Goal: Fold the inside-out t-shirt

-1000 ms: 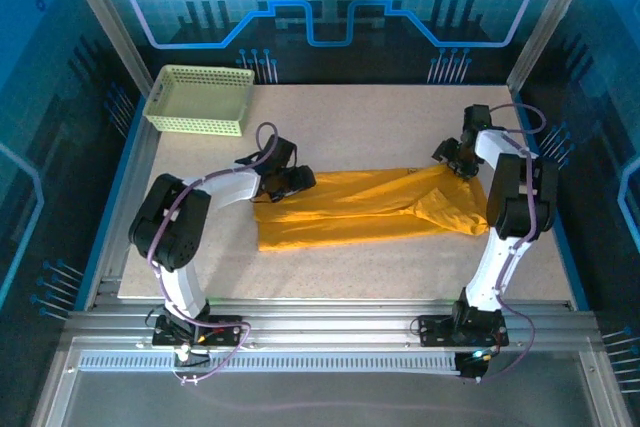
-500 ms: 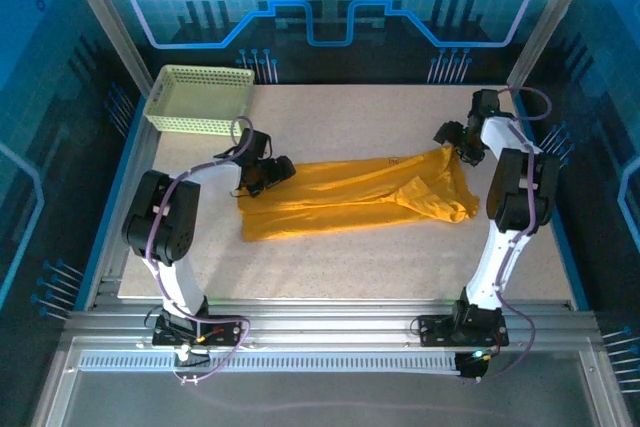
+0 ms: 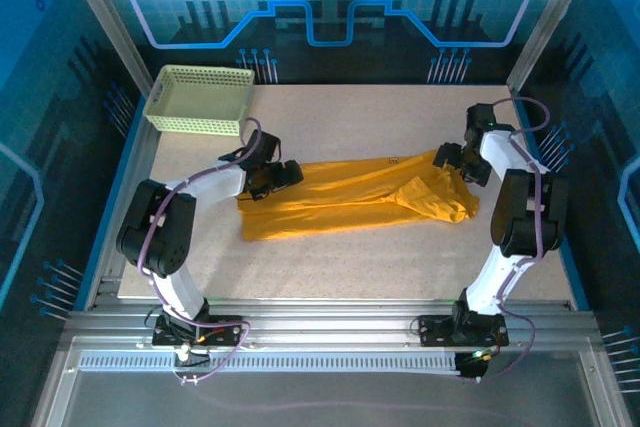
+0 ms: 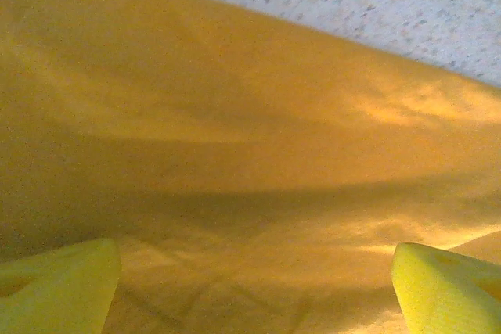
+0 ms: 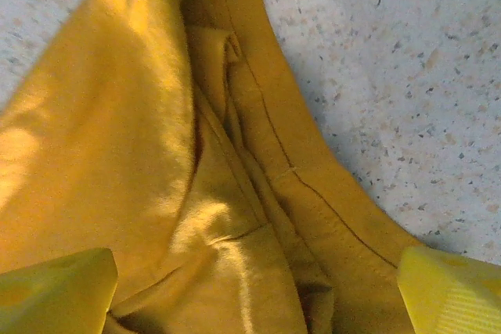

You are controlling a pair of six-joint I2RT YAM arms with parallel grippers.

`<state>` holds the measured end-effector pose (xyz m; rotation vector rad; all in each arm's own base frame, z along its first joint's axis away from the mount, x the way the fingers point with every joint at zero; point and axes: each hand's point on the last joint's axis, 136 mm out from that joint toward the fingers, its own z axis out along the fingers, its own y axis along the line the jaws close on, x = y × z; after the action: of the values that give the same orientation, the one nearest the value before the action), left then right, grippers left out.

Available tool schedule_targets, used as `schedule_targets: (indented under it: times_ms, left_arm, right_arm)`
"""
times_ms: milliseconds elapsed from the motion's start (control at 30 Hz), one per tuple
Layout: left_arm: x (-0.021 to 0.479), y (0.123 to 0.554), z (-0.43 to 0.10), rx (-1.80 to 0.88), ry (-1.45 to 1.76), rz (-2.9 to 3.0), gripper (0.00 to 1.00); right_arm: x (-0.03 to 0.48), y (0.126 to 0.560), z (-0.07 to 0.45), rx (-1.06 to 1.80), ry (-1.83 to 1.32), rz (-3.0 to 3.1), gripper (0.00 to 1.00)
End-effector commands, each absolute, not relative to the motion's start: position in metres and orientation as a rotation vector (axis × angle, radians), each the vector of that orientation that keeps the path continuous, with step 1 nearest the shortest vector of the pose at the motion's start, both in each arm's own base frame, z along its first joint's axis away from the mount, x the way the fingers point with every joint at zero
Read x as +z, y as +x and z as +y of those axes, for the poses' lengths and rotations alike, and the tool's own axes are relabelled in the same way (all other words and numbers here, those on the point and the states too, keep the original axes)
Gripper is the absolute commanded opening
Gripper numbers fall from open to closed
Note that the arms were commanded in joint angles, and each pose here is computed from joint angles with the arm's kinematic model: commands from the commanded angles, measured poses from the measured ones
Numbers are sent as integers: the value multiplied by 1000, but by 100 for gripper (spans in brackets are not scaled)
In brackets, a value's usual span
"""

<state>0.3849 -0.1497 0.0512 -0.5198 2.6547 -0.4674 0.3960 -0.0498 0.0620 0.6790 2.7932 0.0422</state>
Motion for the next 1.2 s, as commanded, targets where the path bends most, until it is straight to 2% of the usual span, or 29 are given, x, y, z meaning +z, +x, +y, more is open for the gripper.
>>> schedule_targets:
  times_ms: [0,233,567,733,867,1000,1033,1100,1167]
  left_arm:
    - [44,377,-144,-443,-547,2665,90]
    - [33,376,-140,-439,-570,2672,91]
    - [27,376,-135,-438,-602,2669,92]
    - [26,374,-129,-433,-622,2665,92]
    - [27,373,-126,-429,-636,2656,92]
    - [30,375,-125,-427,-640,2646,92]
    - [31,375,-124,-429,-642,2646,93]
    - [34,376,-124,-426,-637,2639,93]
    - [34,377,-121,-411,-631,2638,93]
  right_arm:
    - [46,387,-53,-48,657,2878,94]
    - [26,386,-53,-84,655,2957,94]
    - [-1,384,-43,-93,626,3067,76]
    - [1,385,-36,-92,605,3052,60]
    - [0,386,-33,-65,610,3051,39]
    - [9,387,-37,-87,615,3017,33]
    - [13,387,-39,-106,604,3013,37]
    - [28,389,-47,-171,590,2972,60]
    - [43,396,-54,-204,572,2917,71]
